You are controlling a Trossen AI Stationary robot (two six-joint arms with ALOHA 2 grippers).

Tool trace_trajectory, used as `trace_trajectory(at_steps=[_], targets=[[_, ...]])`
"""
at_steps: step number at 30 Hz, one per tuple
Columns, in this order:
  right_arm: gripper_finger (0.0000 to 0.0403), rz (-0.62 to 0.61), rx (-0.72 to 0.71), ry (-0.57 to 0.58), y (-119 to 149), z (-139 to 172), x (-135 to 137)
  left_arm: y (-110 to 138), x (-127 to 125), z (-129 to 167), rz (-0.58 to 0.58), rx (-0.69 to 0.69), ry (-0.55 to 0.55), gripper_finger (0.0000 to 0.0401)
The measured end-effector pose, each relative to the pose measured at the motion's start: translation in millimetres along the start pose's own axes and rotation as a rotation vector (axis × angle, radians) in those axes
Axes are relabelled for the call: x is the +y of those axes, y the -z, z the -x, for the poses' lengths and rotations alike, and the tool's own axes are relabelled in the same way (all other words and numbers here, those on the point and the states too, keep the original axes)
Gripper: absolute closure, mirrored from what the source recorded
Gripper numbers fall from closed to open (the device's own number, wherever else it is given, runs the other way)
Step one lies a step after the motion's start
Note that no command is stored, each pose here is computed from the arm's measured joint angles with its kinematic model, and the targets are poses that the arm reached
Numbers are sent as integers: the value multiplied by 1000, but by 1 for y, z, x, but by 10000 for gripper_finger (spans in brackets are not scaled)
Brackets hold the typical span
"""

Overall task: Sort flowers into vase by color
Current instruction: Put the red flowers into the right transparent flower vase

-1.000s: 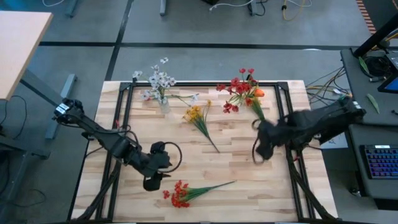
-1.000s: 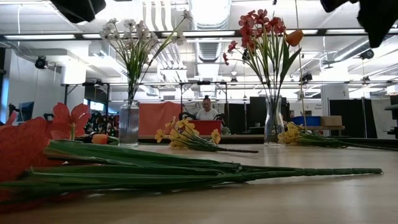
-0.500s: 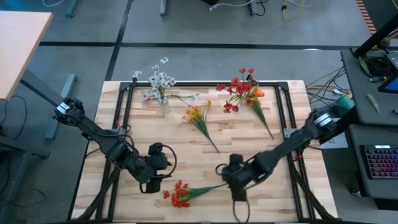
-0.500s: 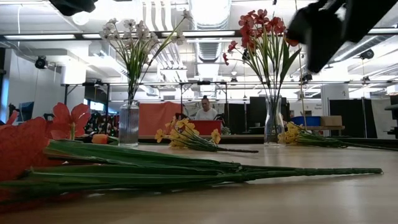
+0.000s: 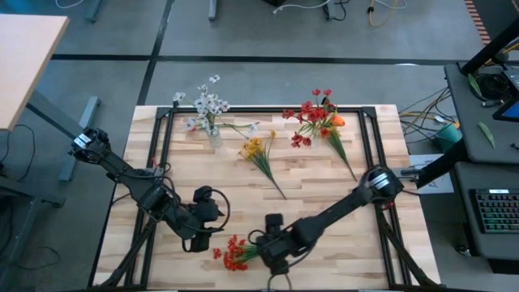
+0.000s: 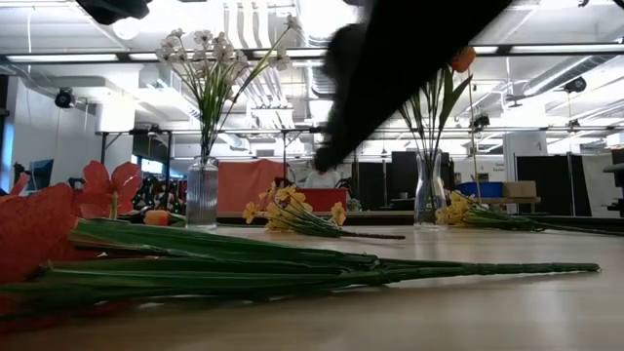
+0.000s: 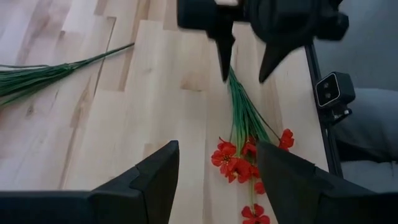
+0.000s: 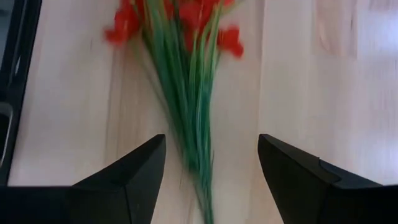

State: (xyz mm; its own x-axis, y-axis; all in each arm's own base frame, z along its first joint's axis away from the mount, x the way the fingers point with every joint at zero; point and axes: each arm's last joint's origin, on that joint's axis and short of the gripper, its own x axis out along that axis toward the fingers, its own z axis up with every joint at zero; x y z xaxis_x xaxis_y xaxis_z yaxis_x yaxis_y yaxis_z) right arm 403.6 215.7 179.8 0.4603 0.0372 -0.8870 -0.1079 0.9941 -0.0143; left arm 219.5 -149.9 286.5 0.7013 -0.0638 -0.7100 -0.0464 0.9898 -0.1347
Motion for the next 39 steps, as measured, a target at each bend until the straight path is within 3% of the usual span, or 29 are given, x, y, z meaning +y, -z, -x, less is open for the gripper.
trace_trajectory(at_steps=[8, 19, 24, 31, 35, 39], targets=[[156, 36, 7, 2, -25, -31, 7, 1, 0, 0, -27, 7, -5, 202], [167, 38, 106, -1, -26, -60, 13, 1, 1, 0, -49, 7, -15, 202], [226, 27, 115, 7, -25, -62, 11, 1, 2, 0, -51, -12, -44, 202], [375, 58, 123, -24, -25, -61, 11, -2, 3, 0, -78, -67, -108, 202], [383, 86, 142, -18, -25, -47, 10, -3, 4, 0, -115, -85, -140, 202], [384, 143, 107, 25, -27, -14, 11, -3, 4, 1, -180, -81, -145, 202]])
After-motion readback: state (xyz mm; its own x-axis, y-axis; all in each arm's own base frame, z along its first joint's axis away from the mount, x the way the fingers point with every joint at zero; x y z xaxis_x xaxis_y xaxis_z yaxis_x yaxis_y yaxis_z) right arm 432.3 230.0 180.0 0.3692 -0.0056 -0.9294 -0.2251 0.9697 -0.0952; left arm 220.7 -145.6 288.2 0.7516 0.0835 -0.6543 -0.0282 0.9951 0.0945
